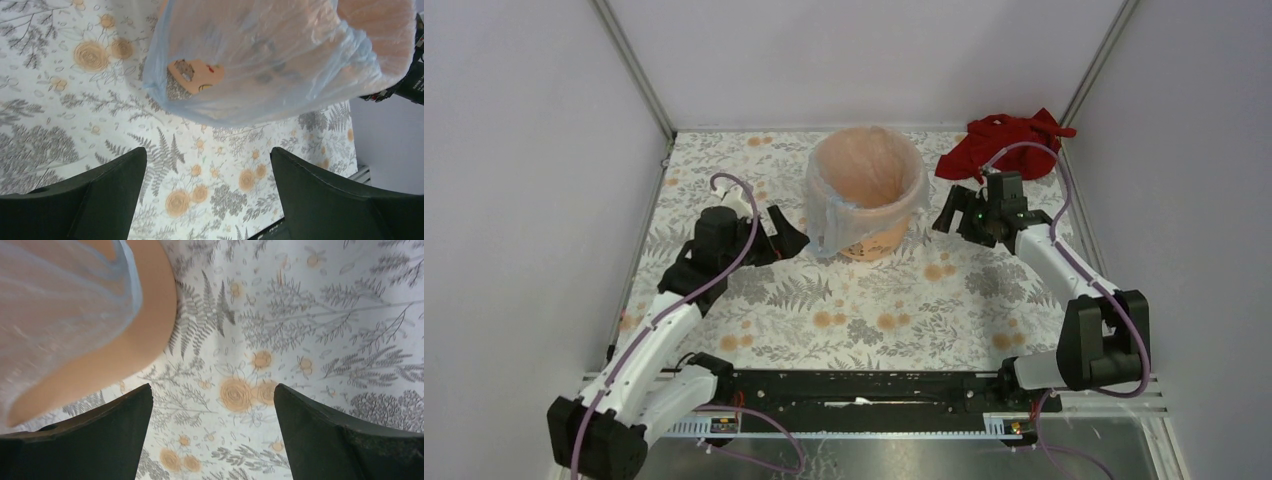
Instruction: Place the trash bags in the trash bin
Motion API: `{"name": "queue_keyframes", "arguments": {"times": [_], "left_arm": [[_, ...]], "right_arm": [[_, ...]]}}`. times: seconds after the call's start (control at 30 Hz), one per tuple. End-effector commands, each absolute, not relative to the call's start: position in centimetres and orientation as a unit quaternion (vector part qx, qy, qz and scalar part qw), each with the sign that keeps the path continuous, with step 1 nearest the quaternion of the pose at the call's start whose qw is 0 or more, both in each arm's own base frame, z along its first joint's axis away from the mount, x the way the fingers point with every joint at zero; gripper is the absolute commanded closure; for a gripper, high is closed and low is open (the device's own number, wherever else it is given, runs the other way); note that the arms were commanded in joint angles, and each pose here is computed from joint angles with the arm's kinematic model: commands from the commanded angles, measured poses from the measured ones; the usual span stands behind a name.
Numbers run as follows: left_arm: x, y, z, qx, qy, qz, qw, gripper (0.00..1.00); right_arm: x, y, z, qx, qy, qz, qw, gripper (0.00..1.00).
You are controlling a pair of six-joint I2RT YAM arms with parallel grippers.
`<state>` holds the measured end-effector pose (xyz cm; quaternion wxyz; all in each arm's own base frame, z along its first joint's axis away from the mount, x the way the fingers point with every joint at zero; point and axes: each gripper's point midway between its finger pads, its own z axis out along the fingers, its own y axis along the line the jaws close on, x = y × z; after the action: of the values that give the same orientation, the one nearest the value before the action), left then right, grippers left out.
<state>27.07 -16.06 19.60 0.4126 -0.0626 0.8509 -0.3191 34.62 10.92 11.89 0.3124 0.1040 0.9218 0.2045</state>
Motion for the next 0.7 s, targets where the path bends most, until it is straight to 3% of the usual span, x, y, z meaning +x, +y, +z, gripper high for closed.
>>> {"name": "queue_keyframes", "arguments": {"times": [0.0,0.13,0.27,0.67], "left_arm": [[25.7,-14.5,22.5,-0.056,0.85,-0.295,0.433,0.01],[25.0,-14.1,26.5,-0.059,0.827,-0.308,0.467,0.01],[24.5,-14.2,29.5,-0.061,0.804,-0.331,0.49,0.01],[22.5,-13.1,32.7,-0.067,0.777,-0.339,0.526,0.01]], "right_arm": [[32.3,11.2,11.3,0.079,0.927,0.199,0.309,0.02],[30.8,15.7,9.8,0.066,0.908,0.287,0.297,0.02],[32.9,20.8,10.2,0.081,0.851,0.402,0.329,0.02],[42.8,32.6,10.3,-0.024,0.81,0.432,0.395,0.03]]}}
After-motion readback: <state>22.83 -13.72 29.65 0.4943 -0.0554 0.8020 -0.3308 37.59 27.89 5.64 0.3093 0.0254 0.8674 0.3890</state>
